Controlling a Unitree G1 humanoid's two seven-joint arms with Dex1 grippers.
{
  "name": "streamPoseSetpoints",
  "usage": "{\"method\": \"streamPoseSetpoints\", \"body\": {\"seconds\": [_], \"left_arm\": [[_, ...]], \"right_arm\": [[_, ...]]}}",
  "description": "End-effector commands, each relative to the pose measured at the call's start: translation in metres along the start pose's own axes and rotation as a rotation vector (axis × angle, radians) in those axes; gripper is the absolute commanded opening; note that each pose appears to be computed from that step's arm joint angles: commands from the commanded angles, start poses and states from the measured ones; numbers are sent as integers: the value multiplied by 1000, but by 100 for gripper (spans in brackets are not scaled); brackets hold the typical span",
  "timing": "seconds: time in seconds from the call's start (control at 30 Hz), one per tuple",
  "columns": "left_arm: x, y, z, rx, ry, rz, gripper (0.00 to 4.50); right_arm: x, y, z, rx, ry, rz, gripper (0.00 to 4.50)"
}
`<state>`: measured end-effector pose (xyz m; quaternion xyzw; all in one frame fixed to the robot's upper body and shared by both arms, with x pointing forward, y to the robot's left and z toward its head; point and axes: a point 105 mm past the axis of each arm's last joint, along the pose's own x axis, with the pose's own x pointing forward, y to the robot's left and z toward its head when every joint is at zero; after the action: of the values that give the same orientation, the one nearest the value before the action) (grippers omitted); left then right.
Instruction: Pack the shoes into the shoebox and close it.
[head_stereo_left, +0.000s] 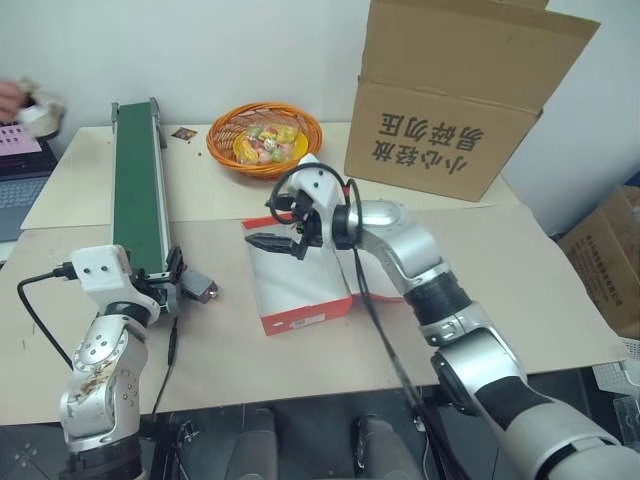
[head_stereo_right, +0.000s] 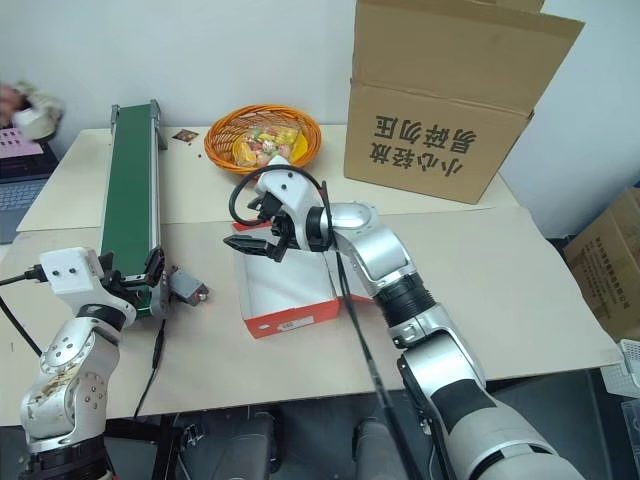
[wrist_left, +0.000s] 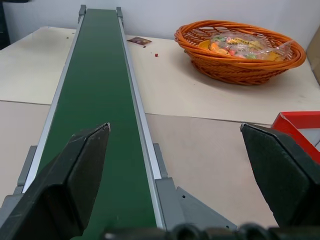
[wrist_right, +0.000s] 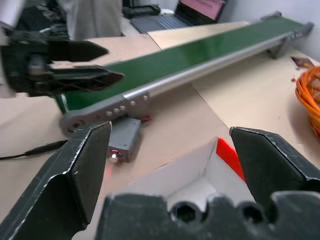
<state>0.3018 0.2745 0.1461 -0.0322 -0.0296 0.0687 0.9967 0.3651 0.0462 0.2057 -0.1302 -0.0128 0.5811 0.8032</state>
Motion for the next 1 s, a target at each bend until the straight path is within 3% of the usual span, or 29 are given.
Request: {"method": "streamPoseSetpoints", "body": {"seconds": [0.03, 0.57, 0.7, 1.0], "left_arm": [[-5, 2, 17, 20, -59, 7, 450], [1, 6, 15, 15, -39, 60, 450], [5, 12, 2, 30, 72, 127, 450], [14, 4, 35, 3, 76, 159, 450]], "right_arm": [[-1, 3, 14, -55, -45, 11, 448], [0, 5, 10, 8, -45, 21, 448], [-1, 4, 7, 16, -33, 16, 448], [-3, 4, 7, 30, -37, -4, 448]]}}
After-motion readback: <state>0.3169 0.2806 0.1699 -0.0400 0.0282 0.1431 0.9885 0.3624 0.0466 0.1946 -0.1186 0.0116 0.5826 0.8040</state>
